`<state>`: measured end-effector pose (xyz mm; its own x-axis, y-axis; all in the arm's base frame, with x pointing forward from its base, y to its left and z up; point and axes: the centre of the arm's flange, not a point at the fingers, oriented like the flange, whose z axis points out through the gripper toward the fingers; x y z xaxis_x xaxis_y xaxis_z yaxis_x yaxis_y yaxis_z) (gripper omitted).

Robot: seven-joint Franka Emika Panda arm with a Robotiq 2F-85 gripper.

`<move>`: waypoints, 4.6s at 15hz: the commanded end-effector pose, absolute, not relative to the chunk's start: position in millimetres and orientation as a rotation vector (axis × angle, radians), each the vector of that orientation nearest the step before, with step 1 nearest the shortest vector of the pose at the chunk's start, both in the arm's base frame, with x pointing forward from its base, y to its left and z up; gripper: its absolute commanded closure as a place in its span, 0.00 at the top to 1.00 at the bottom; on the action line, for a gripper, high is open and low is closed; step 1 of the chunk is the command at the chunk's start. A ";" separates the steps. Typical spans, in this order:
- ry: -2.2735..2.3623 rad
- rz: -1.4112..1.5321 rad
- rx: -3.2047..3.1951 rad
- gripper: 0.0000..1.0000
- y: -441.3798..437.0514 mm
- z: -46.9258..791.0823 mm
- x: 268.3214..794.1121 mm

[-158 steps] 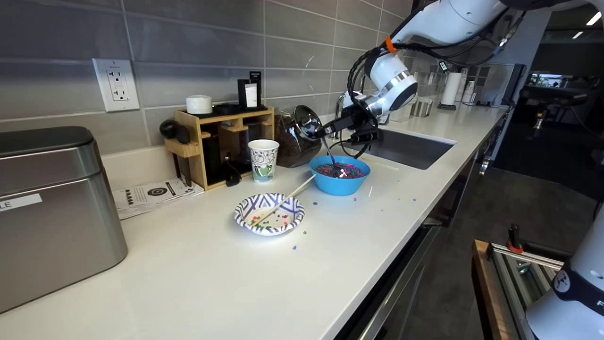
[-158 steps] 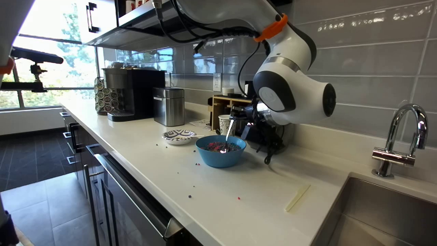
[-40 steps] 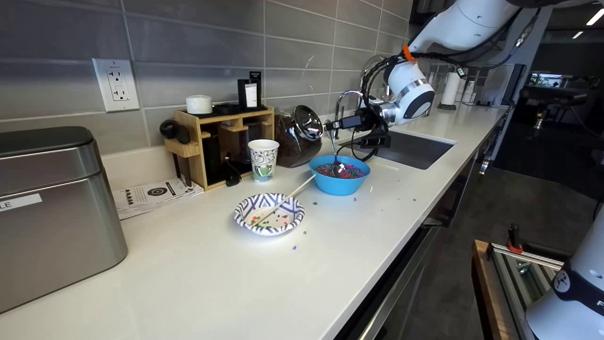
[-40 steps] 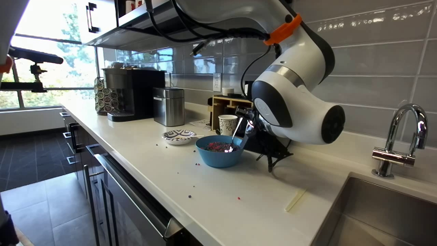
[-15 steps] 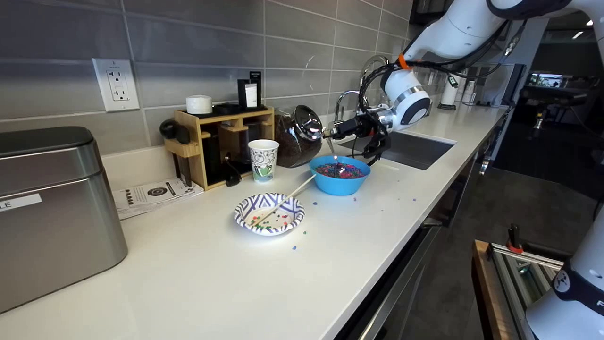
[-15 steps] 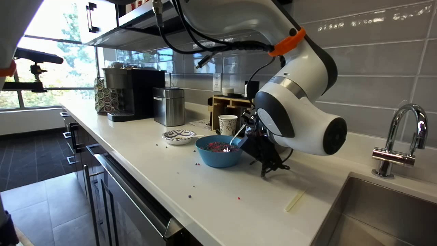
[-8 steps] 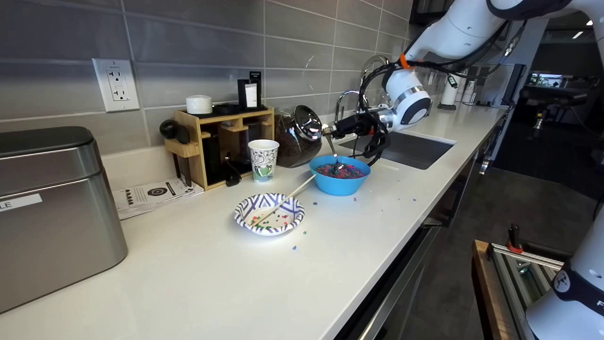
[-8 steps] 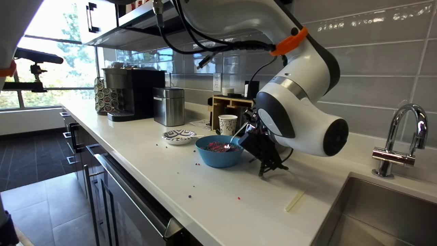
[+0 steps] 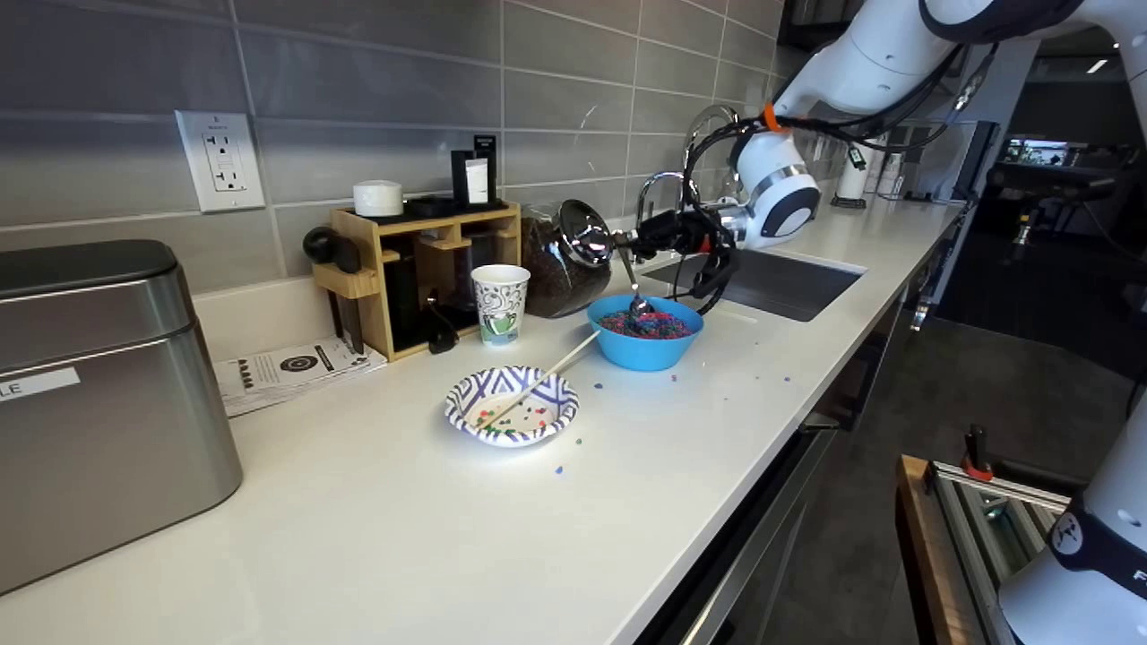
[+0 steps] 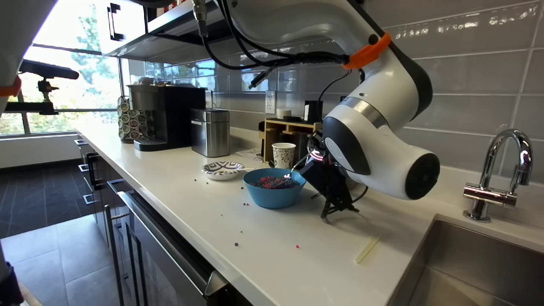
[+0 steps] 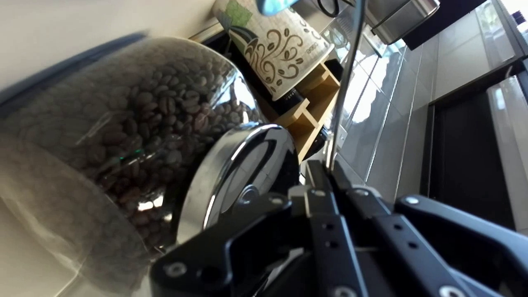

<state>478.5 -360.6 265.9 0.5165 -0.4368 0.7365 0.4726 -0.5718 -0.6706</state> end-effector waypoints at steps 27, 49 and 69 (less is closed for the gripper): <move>0.369 -1.051 -1.565 0.00 -359.4 282.0 471.6; 0.455 -1.067 -1.577 0.01 -344.1 291.7 430.6; 0.607 -1.151 -1.489 0.00 -302.1 308.4 387.0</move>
